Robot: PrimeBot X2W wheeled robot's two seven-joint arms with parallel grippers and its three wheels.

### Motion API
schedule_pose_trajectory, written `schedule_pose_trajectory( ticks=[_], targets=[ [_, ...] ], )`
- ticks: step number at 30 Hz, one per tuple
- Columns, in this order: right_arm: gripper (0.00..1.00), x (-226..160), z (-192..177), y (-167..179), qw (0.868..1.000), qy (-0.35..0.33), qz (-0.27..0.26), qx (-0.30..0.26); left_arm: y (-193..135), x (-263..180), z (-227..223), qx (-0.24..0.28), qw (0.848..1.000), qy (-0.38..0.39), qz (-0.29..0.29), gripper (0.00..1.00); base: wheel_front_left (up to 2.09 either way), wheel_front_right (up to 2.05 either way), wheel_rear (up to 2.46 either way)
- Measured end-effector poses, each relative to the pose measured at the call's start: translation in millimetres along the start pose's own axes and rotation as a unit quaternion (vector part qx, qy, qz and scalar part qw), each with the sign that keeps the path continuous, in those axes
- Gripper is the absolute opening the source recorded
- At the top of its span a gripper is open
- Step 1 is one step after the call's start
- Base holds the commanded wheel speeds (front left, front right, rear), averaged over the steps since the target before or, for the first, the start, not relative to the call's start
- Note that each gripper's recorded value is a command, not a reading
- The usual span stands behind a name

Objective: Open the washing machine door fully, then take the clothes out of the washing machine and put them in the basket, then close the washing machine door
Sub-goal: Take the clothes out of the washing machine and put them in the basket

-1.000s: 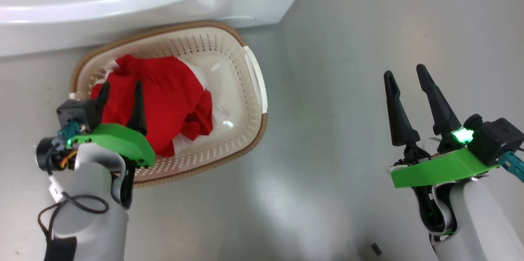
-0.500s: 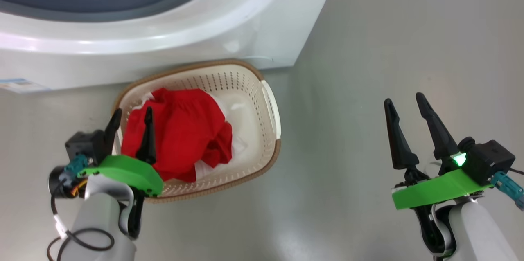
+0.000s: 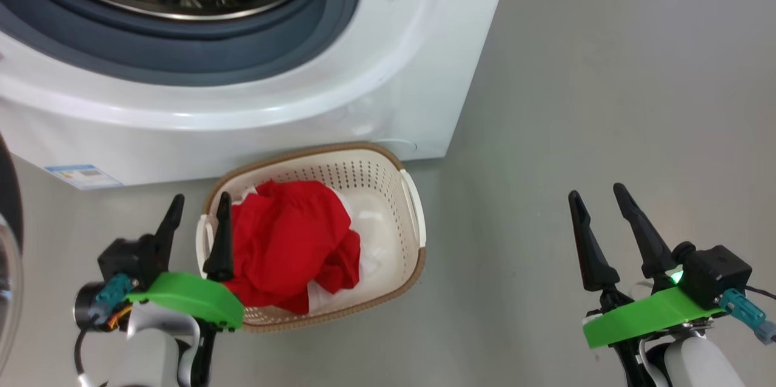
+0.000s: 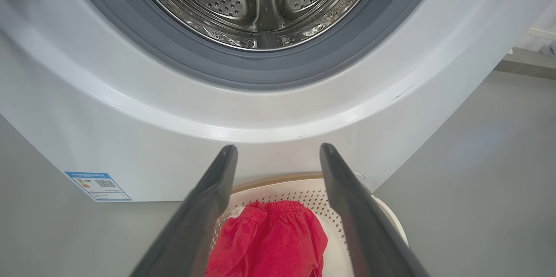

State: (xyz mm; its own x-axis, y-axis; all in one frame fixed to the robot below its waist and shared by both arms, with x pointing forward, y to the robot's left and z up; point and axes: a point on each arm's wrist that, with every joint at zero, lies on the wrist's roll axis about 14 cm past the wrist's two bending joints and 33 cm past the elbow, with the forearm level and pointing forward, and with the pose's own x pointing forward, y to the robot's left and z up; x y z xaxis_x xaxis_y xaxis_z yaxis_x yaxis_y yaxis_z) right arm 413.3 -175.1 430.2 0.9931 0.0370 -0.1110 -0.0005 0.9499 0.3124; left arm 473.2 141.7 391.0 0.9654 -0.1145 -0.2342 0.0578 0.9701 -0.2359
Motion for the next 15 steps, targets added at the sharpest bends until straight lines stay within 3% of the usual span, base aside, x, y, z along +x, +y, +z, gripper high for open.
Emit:
schedule_pose_trajectory(
  ticks=[15],
  targets=[
    [1.0,-26.6,14.7,4.3,1.0,-0.017,0.004,-0.001,2.6,-47.0,40.0,0.019,0.998,-0.065,0.004,1.0,0.0,0.0,0.0]
  ],
)
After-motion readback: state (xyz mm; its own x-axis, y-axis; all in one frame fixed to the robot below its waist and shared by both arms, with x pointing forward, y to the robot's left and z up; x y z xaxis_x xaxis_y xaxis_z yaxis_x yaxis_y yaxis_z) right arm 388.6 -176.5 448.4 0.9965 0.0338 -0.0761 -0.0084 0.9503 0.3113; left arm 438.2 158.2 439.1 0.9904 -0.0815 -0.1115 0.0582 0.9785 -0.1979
